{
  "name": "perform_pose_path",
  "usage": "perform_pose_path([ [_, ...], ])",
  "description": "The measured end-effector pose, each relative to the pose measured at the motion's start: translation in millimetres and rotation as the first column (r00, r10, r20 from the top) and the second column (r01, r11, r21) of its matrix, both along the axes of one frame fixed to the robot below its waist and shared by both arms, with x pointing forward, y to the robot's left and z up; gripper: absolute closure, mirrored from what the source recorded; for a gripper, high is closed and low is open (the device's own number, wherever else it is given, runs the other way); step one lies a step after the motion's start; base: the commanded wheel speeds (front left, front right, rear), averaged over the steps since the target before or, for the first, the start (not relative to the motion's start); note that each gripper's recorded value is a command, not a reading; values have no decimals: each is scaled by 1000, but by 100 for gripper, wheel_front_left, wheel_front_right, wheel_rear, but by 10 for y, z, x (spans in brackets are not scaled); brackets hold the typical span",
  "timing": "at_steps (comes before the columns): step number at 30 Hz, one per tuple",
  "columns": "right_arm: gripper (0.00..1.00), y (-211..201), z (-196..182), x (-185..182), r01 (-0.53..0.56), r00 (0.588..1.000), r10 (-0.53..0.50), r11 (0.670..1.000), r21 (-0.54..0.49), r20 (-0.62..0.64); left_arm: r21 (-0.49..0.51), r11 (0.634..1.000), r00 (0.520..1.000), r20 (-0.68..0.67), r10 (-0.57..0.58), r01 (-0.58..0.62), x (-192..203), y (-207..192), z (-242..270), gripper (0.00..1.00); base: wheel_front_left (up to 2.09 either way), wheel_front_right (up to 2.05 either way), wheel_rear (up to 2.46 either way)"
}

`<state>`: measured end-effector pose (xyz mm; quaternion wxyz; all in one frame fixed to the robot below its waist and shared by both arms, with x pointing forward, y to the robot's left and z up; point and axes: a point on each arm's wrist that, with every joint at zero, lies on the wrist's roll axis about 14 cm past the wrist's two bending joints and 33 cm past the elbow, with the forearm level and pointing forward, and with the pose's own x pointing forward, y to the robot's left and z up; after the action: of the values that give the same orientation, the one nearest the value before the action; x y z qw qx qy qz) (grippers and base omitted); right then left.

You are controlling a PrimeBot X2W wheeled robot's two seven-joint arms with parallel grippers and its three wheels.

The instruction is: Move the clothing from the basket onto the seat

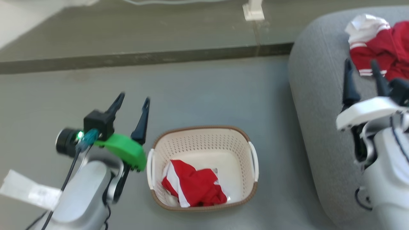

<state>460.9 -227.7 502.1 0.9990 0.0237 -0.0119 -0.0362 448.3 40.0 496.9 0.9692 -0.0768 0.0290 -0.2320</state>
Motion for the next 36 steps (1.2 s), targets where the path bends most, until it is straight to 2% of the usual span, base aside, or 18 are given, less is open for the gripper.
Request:
perform_pose_path([
  [9, 0, 466, 39, -262, -84, 996, 83, 995, 49, 21, -17, 985, 983, -75, 170, -172, -380, 556, -154, 0, 0, 0, 0],
  [20, 0, 852, 64, -693, -146, 989, 142, 985, 92, 42, -18, 924, 922, -80, 379, -381, -750, 1291, -193, 0, 0, 0, 0],
  [29, 0, 721, 12, -948, -94, 995, 91, 990, 107, 32, -38, 919, 920, -32, 391, -392, -818, 1314, -66, 0, 0, 0, 0],
  [36, 0, 632, -1, -1079, -60, 998, 57, 991, 117, 28, -47, 929, 930, -30, 365, -366, -894, 1171, -77, 0, 0, 0, 0],
])
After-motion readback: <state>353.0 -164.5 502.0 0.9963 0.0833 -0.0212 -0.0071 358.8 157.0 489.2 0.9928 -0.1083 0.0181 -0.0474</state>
